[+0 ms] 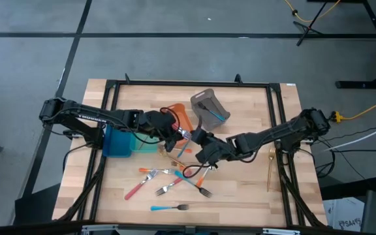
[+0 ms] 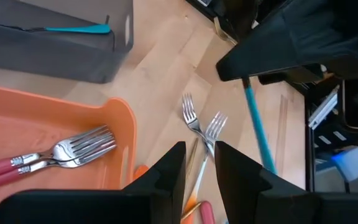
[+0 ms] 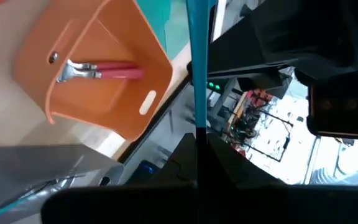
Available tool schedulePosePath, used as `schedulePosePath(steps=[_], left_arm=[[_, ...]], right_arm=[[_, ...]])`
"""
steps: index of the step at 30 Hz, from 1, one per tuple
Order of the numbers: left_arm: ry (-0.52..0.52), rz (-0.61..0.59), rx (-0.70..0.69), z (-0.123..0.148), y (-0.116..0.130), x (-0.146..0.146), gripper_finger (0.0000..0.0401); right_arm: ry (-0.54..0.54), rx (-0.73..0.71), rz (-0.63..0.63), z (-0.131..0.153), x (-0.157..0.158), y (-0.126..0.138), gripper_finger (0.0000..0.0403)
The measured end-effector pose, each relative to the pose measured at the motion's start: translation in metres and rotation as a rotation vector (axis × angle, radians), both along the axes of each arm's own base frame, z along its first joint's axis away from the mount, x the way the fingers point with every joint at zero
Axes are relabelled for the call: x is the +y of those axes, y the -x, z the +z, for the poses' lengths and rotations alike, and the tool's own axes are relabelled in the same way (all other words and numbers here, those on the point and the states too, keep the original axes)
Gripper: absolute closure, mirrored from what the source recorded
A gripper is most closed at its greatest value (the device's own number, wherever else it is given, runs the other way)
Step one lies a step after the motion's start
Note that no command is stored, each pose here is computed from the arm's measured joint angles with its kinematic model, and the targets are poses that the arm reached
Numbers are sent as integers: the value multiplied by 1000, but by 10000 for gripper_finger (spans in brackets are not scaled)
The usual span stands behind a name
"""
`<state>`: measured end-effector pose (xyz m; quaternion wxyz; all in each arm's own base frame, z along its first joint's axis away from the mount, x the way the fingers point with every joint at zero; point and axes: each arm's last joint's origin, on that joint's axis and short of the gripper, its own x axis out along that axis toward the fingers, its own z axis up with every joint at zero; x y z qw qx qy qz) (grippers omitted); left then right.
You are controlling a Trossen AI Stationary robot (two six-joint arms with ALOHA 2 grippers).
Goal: Sort silverware by color (type)
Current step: Put the blue fork into the black bin
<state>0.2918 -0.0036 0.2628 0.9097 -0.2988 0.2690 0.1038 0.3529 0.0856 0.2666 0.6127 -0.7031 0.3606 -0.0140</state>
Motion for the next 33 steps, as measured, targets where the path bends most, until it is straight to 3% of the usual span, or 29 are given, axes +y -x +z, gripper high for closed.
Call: schedulePosePath(steps=[20,33], left_arm=[[91,-42,-22,2,0,-26,322],[131,-73,-17,2,4,-49,322]], right_arm=[[-93,32,110,-2,-4,-3,398],[-156,-9,53,-2,-10,-5,398]])
